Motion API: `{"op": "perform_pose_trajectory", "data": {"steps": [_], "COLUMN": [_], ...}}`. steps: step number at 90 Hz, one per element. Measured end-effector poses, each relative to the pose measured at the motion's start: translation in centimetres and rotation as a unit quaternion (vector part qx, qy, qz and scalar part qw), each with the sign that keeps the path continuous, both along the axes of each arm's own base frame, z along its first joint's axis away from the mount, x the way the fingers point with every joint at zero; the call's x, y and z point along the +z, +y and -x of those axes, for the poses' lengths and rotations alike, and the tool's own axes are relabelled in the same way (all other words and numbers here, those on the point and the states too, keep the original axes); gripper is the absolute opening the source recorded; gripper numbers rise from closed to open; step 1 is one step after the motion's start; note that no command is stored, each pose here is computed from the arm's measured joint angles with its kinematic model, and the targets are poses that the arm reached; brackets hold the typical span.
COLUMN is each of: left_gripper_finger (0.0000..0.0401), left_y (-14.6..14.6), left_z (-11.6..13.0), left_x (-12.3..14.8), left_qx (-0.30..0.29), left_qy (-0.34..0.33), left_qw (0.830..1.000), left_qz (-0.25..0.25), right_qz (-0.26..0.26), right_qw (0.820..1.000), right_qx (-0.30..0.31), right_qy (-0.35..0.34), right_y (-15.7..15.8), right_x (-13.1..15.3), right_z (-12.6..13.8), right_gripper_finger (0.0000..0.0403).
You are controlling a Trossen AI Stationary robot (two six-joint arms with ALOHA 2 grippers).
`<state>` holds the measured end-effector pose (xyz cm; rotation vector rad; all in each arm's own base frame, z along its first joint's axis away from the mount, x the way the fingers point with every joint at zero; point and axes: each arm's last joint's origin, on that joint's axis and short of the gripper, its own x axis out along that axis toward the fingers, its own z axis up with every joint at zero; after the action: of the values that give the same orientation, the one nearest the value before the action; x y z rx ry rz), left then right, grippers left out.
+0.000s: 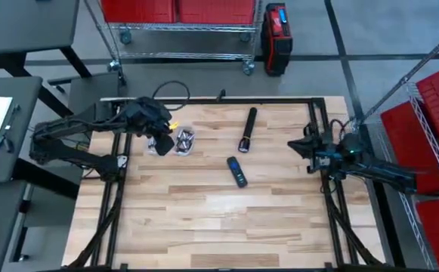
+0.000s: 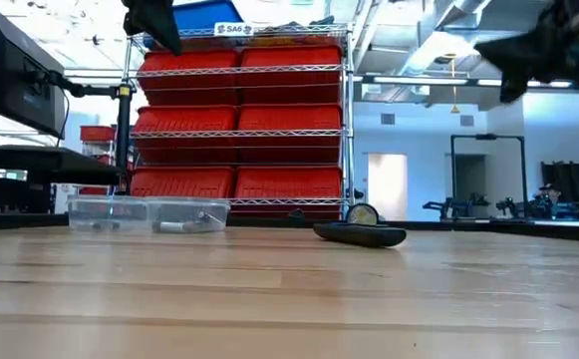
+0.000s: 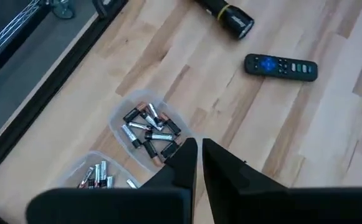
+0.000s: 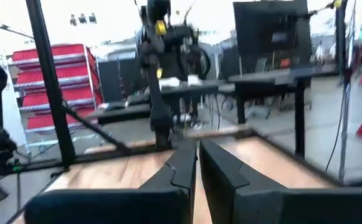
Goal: Insert battery
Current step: Return to Home Position
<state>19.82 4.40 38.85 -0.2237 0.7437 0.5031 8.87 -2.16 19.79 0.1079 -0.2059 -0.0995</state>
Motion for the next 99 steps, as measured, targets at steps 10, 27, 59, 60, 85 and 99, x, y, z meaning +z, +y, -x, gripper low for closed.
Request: {"op": "perform_pose_trajectory", "data": {"steps": [10,27,59,60,85,99], "left_gripper_finger": [0.0005,0.0005,0.0005,0.0005,0.0005,0.0005], "left_y": [-0.2,-0.8,-3.0,-3.0,-3.9,-4.1], "left_z": [0.0,-0.1,-0.9,-0.9,-0.9,0.9], "left_x": [0.0,0.0,0.0,-0.1,-4.5,-9.5], "left_qx": [0.005,-0.001,-0.036,-0.037,-0.106,-0.136], "left_qy": [-0.003,-0.007,-0.039,-0.043,-0.186,-0.261], "left_qw": [1.000,1.000,0.999,0.998,0.975,0.955], "left_qz": [0.008,0.018,0.010,0.007,-0.055,-0.042], "right_qz": [-0.001,-0.003,-0.041,-0.044,-0.047,-0.048], "right_qw": [1.000,0.999,0.995,0.995,0.995,0.995], "right_qx": [0.005,-0.010,-0.027,-0.027,-0.026,-0.026], "right_qy": [-0.010,0.034,0.086,0.086,0.083,0.083], "right_y": [0.0,-0.1,0.0,0.0,0.0,0.0], "right_x": [-1.0,-1.9,-3.0,-3.0,-3.0,-3.0], "right_z": [-0.3,-0.5,-0.7,-0.7,-0.7,-0.7], "right_gripper_finger": [0.0013,0.0013,0.0013,0.0013,0.0013,0.0013]}}
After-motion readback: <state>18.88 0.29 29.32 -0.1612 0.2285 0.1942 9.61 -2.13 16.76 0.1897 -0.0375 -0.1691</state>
